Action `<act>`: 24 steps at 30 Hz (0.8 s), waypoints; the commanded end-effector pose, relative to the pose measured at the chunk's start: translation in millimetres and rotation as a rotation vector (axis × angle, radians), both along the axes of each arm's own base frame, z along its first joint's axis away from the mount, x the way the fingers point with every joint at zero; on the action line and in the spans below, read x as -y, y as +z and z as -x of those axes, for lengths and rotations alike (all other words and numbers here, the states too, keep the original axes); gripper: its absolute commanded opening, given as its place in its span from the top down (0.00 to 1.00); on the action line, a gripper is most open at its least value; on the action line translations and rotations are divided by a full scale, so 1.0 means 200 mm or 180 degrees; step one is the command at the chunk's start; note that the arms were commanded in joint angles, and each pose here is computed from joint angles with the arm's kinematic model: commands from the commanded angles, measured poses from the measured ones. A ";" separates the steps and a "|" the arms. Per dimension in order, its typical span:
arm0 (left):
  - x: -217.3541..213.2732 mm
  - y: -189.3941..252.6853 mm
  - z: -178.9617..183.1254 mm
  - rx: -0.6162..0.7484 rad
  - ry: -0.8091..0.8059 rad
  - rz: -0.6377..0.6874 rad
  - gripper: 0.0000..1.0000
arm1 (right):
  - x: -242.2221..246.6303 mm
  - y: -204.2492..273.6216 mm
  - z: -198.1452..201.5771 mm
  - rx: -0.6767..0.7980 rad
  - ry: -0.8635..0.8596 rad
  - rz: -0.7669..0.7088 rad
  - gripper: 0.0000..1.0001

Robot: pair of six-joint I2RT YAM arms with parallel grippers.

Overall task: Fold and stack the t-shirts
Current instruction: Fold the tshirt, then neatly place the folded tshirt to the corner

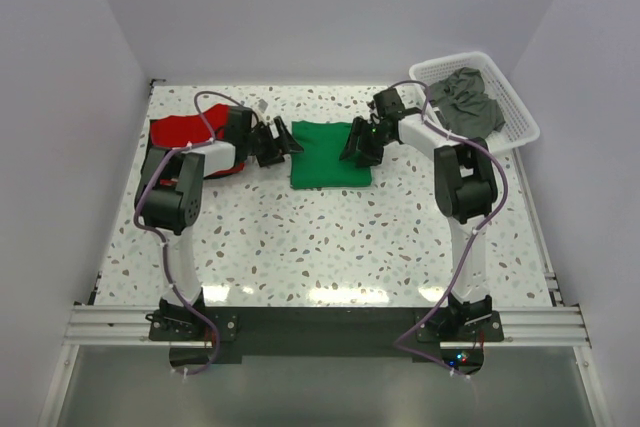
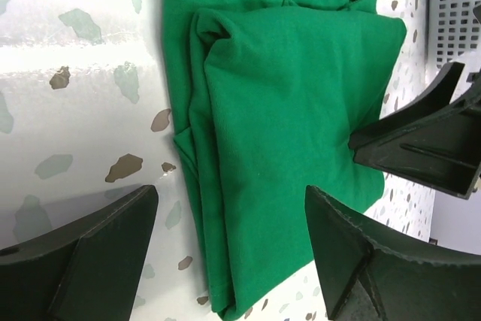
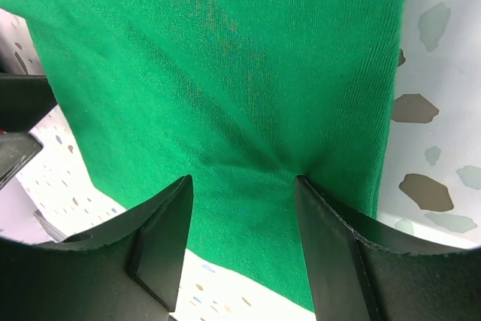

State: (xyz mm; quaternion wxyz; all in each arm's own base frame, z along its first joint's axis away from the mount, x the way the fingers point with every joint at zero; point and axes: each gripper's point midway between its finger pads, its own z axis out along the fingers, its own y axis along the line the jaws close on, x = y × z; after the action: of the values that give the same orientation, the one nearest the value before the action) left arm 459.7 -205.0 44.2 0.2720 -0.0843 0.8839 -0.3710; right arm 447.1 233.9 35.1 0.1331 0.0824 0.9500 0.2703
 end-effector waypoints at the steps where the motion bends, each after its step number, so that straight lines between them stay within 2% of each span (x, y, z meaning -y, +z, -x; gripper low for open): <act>1: -0.03 -0.20 0.06 -0.0369 0.0194 -0.0293 0.17 | 0.08 -0.18 0.12 -0.0346 0.0042 0.0336 0.39; 8: 0.03 -0.42 0.19 -0.0846 0.0168 -0.0516 0.21 | 0.07 -0.15 0.12 -0.0323 0.0057 0.0291 0.39; 17: 0.12 -0.52 0.26 -0.1026 0.0082 -0.0679 0.35 | 0.06 -0.16 0.16 -0.0361 0.0086 0.0232 0.39; 19: 0.14 -0.51 0.26 -0.1009 0.0052 -0.0730 0.42 | 0.06 -0.17 0.17 -0.0357 0.0091 0.0231 0.39; 20: 0.14 -0.50 0.26 -0.1003 0.0037 -0.0769 0.51 | 0.06 -0.17 0.17 -0.0362 0.0093 0.0228 0.39; 24: 0.07 -0.50 0.24 -0.0963 0.0118 -0.1083 0.74 | 0.06 -0.15 0.17 -0.0339 0.0093 0.0210 0.39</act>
State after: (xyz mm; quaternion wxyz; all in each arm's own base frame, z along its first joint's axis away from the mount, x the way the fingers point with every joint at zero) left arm 471.9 -248.7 20.8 0.2644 -0.1005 0.9054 -0.3166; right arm 443.4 235.1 34.2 0.1310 0.0779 0.9484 0.2782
